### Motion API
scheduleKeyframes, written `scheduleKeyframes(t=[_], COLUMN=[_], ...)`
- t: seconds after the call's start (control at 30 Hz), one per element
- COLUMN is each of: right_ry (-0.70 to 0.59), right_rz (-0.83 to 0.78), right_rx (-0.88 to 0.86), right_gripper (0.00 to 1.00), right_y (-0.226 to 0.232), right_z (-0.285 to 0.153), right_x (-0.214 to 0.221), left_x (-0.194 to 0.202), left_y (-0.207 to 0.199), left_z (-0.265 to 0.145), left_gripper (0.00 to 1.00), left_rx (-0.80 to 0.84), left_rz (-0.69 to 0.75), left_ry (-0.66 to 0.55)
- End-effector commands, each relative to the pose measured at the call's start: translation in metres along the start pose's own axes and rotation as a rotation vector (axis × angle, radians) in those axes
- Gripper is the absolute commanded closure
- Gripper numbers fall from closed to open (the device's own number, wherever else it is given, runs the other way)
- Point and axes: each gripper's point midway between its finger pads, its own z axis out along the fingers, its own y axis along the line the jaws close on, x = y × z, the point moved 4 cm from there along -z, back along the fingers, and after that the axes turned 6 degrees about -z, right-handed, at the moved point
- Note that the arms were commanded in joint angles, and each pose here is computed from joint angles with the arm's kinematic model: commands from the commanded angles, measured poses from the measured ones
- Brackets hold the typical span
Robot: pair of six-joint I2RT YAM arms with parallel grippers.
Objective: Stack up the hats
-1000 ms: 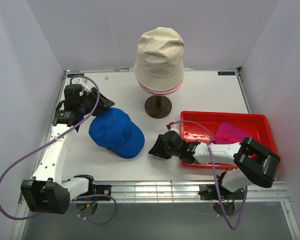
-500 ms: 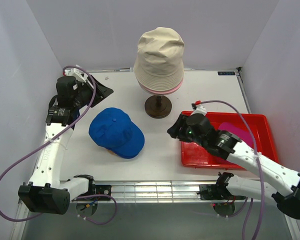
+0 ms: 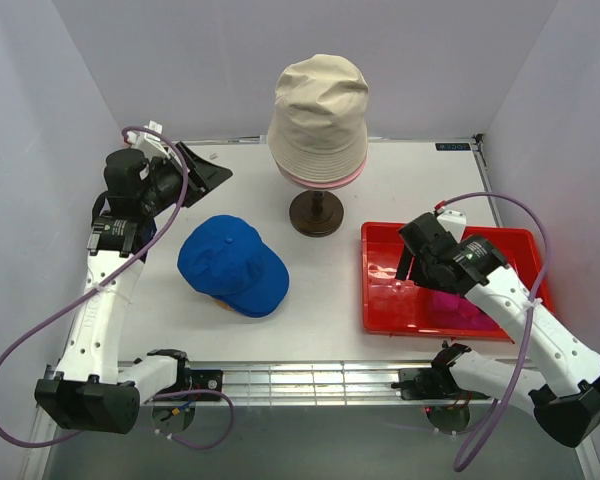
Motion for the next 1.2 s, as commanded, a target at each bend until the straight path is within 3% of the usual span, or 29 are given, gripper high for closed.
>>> scheduleKeyframes(t=[0.0, 0.23, 0.47, 0.77, 0.8, 0.87, 0.93, 1.0, 1.07, 1.17], right_ry=[0.070, 0.137, 0.163, 0.195, 0.188, 0.180, 0.143, 0.081, 0.049, -0.013], right_rz=[-0.026, 0.014, 0.052, 0.055, 0.055, 0.040, 0.028, 0.032, 0.024, 0.030], right_rx=[0.122, 0.183, 0.278, 0.190, 0.169, 0.151, 0.126, 0.080, 0.050, -0.006], right_gripper=[0.22, 0.18, 0.16, 0.16, 0.19, 0.36, 0.67, 0.86, 0.92, 0.92], right_y=[-0.029, -0.051, -0.065, -0.051, -0.048, -0.045, -0.042, -0.037, -0.035, -0.030], right_z=[-0.004, 0.012, 0.026, 0.057, 0.058, 0.057, 0.051, 0.039, 0.028, 0.004], right_x=[0.021, 0.050, 0.048, 0.037, 0.034, 0.027, 0.014, -0.004, -0.014, -0.038], left_x=[-0.005, 0.009, 0.012, 0.011, 0.011, 0.012, 0.012, 0.012, 0.012, 0.014], left_y=[-0.033, -0.028, -0.028, -0.030, -0.029, -0.029, -0.028, -0.028, -0.028, -0.028], left_z=[-0.019, -0.022, -0.024, -0.025, -0.025, -0.026, -0.026, -0.027, -0.027, -0.029], left_gripper=[0.34, 0.34, 0.34, 0.34, 0.34, 0.34, 0.34, 0.35, 0.36, 0.37], left_rx=[0.123, 0.166, 0.175, 0.180, 0.180, 0.179, 0.175, 0.173, 0.173, 0.174], left_rz=[0.038, 0.006, 0.010, 0.014, 0.015, 0.017, 0.025, 0.029, 0.037, 0.048], left_ry=[-0.020, 0.007, 0.009, 0.003, 0.005, 0.005, 0.004, 0.001, 0.004, 0.011])
